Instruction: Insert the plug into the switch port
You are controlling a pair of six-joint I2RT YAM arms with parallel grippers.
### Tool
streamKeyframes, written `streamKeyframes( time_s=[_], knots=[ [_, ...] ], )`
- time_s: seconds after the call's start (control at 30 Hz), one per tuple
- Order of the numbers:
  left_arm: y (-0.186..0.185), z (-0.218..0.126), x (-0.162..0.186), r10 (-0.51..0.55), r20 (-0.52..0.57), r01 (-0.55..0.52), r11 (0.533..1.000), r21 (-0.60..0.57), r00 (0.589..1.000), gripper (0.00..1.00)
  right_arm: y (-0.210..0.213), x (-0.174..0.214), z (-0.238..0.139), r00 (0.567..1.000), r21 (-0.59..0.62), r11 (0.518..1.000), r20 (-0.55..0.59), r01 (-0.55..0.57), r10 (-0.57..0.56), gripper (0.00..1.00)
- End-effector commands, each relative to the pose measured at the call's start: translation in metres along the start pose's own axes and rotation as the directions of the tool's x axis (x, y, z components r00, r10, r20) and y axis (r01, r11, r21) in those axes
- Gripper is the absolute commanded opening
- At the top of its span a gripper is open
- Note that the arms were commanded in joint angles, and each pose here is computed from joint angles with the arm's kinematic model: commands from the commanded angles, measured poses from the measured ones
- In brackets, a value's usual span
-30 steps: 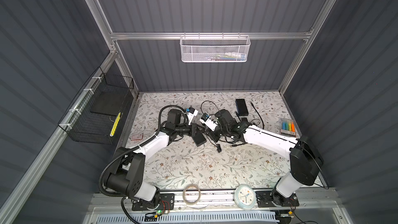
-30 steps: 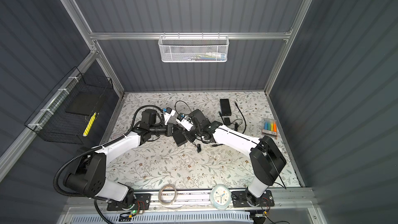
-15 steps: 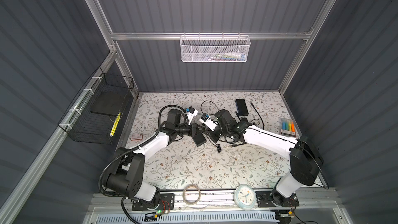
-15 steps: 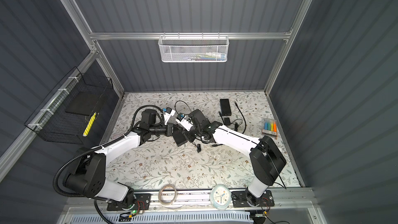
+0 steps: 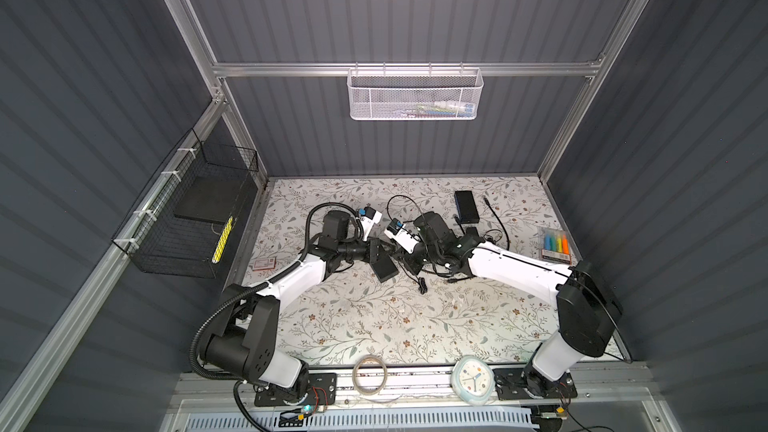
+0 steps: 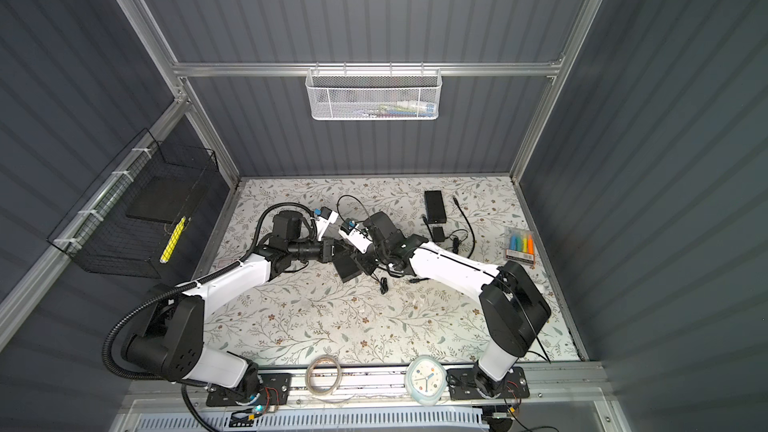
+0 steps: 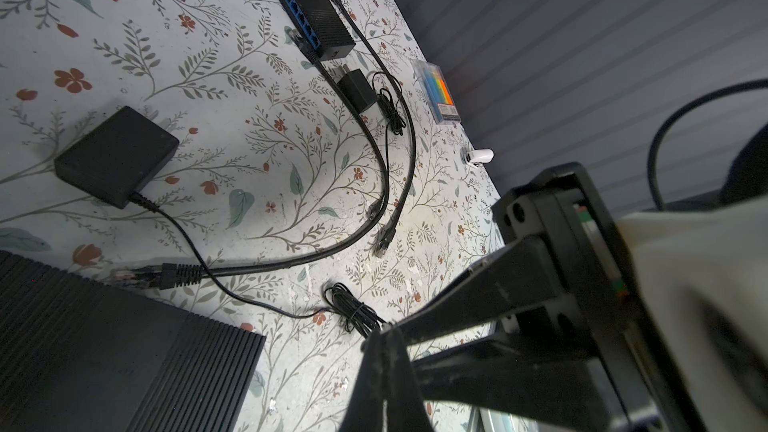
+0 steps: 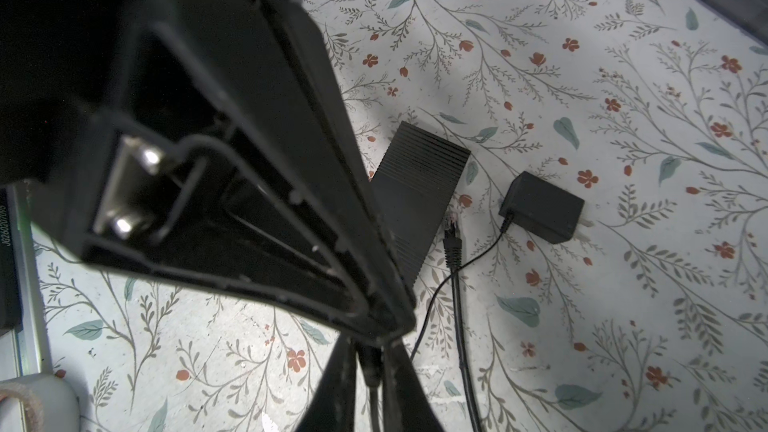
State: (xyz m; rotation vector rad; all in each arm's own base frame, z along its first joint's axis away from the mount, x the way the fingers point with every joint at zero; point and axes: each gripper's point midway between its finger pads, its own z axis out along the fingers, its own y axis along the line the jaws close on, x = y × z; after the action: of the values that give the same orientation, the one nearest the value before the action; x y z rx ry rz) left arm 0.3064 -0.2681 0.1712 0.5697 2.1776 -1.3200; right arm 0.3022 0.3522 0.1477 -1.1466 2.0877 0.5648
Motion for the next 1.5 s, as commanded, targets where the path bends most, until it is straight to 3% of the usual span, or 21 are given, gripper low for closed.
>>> streamKeyframes(
  time_s=[0.0, 0.33, 0.4, 0.47, 0.57, 0.73, 1.03, 1.27, 1.47],
  knots=[
    [-0.013, -0.003, -0.005, 0.044, 0.004, -0.044, 0.999, 0.027, 0.999, 0.0, -0.002, 0.006, 0.005, 1.0, 0.007, 1.0, -0.013, -0.016, 0.016, 0.14],
    [-0.011, -0.004, -0.003, 0.039, 0.004, -0.039, 0.999, 0.016, 0.999, 0.01, -0.002, 0.003, 0.001, 1.0, 0.009, 1.0, -0.007, -0.014, 0.014, 0.02],
    [-0.007, -0.004, -0.004, 0.039, 0.005, -0.039, 0.999, -0.01, 0.999, 0.1, -0.002, 0.007, 0.0, 1.0, 0.013, 1.0, -0.023, -0.012, 0.012, 0.0],
    [0.006, -0.01, -0.005, 0.038, 0.013, -0.036, 0.996, -0.083, 0.999, 0.33, -0.001, 0.014, 0.0, 0.999, 0.011, 1.0, -0.051, -0.011, 0.011, 0.0],
    [0.045, -0.029, -0.013, -0.01, 0.063, 0.027, 0.963, -0.267, 0.998, 0.41, 0.002, 0.036, 0.002, 0.994, 0.001, 1.0, -0.11, -0.028, 0.028, 0.0],
    [0.095, -0.052, -0.022, -0.069, 0.134, 0.123, 0.882, -0.455, 0.989, 0.42, 0.01, 0.08, 0.014, 0.966, -0.025, 0.996, -0.244, -0.091, 0.082, 0.0],
    [0.154, -0.031, -0.033, -0.079, 0.106, 0.126, 0.813, -0.569, 0.991, 0.43, 0.018, 0.107, 0.048, 0.896, -0.038, 0.988, -0.428, -0.151, 0.12, 0.0],
    [0.181, -0.011, -0.035, -0.089, 0.085, 0.121, 0.81, -0.574, 0.992, 0.43, 0.022, 0.107, 0.066, 0.867, -0.052, 0.98, -0.476, -0.195, 0.147, 0.0],
    [0.185, 0.009, -0.036, -0.105, 0.073, 0.128, 0.853, -0.506, 0.992, 0.42, 0.024, 0.111, 0.07, 0.848, -0.052, 0.973, -0.503, -0.226, 0.17, 0.0]
  ],
)
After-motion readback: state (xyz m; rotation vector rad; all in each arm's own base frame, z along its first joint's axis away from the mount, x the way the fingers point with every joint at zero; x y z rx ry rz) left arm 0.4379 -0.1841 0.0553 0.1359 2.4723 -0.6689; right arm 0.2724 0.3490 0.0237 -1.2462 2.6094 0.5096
